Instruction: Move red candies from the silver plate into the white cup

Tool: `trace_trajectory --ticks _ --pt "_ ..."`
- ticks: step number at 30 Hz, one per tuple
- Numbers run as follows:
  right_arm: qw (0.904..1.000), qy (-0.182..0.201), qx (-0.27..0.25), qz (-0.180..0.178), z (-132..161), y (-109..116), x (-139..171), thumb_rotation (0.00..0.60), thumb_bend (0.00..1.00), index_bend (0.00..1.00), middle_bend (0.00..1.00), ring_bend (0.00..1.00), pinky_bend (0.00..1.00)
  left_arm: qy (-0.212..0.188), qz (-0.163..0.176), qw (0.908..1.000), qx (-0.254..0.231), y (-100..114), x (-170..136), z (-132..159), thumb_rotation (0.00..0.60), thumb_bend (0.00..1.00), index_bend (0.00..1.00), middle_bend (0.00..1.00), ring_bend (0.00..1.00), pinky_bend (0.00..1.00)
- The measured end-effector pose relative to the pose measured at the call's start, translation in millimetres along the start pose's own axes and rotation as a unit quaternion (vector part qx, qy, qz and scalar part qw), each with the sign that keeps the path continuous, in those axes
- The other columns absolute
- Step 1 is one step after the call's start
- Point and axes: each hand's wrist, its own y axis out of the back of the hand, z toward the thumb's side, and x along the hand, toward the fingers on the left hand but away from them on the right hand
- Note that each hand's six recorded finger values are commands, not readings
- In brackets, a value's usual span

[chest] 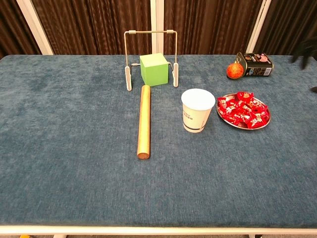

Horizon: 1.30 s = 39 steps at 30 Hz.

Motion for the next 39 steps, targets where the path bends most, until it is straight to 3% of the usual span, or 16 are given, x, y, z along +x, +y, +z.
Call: trace_trajectory --ticks 6,13,29,35,39 --pt "0.9990 0.023 0.024 0.030 37 -34 -52 0.600 0.20 0.32 0.39 0.19 0.28 0.007 -0.004 1.0000 -0.001 -2 -1 -6 0.600 0.00 0.27 0.28 0.20 0.22" --pt "0.9971 0.044 0.052 0.034 71 -55 -81 0.600 0.21 0.36 0.39 0.19 0.29 0.015 -0.008 0.9998 -0.005 -6 -3 -11 0.600 0.00 0.27 0.28 0.20 0.22" --pt "0.9941 0.055 0.077 0.052 86 -84 -90 0.600 0.21 0.43 0.43 0.21 0.29 0.023 -0.015 0.9996 -0.012 -14 -5 -20 0.600 0.00 0.27 0.28 0.20 0.22" --pt "0.9944 0.054 0.073 0.054 87 -90 -93 0.600 0.22 0.49 0.47 0.24 0.32 0.026 -0.017 0.9994 -0.014 -15 -6 -21 0.600 0.00 0.27 0.28 0.20 0.22" --pt "0.9951 0.056 0.066 0.048 89 -90 -95 0.600 0.27 0.56 0.51 0.27 0.34 0.028 -0.017 0.9994 -0.013 -16 -7 -23 0.600 0.00 0.27 0.28 0.20 0.22"
